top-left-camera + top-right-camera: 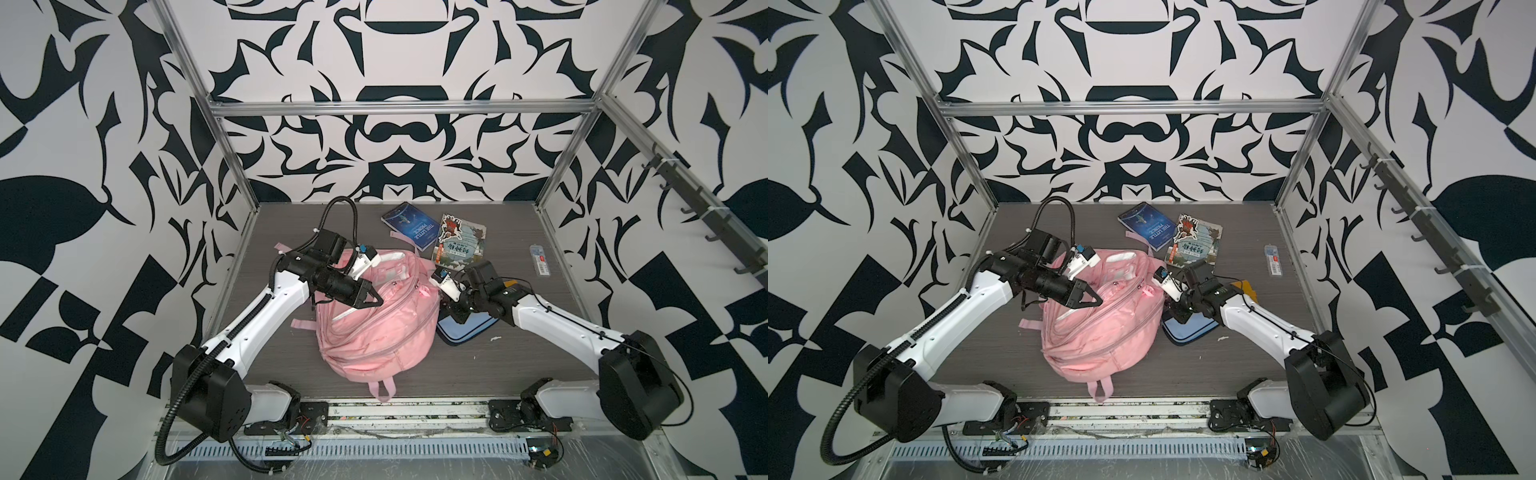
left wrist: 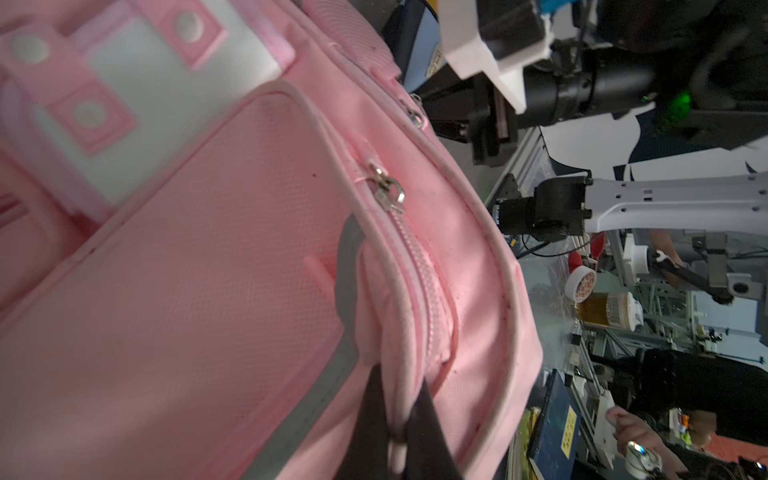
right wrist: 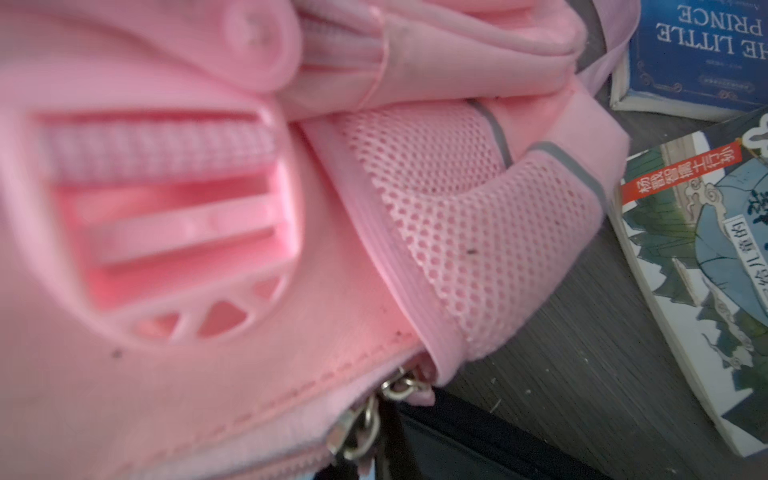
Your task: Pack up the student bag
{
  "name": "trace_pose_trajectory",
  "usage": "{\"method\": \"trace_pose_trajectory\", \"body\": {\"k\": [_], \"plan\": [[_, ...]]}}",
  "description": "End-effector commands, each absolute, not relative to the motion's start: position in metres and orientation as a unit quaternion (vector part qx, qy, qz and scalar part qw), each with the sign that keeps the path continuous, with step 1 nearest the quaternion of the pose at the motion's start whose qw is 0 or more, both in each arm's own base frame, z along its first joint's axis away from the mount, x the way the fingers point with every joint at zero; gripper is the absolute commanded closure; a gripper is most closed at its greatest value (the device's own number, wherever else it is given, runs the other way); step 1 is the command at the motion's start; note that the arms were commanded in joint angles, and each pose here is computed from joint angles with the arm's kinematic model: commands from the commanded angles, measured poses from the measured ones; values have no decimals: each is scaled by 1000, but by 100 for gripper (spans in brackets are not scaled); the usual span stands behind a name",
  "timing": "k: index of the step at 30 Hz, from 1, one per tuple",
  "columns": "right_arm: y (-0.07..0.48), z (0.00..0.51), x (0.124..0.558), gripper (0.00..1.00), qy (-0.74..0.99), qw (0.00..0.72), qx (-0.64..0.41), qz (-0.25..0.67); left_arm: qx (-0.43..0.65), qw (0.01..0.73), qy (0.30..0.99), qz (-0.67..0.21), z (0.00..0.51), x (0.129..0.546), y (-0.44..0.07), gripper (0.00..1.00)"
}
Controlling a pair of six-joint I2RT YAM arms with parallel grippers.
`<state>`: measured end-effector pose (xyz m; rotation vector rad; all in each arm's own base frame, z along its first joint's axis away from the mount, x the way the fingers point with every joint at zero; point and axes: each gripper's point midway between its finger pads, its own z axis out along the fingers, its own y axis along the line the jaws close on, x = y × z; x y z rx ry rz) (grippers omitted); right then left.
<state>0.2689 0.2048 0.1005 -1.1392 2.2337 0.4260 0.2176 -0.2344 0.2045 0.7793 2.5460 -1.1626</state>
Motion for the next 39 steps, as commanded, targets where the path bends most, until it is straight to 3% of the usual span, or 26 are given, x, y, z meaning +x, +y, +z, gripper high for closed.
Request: {"method": "trace_pose_trajectory", "body": {"k": [1, 24, 33, 39], "plan": [[205, 121, 257, 100, 826, 288, -466, 132, 227, 165, 889, -362, 199, 248, -223, 100], [273, 103, 193, 100, 750, 210, -621, 90, 32, 248, 904, -346, 223, 324, -215, 100], [288, 126, 186, 100, 739, 253, -611, 131, -44, 261, 908, -325, 227, 336, -201, 100], [286, 146, 173, 100, 745, 274, -583, 174, -35, 259, 915, -309, 221, 335, -200, 100]]}}
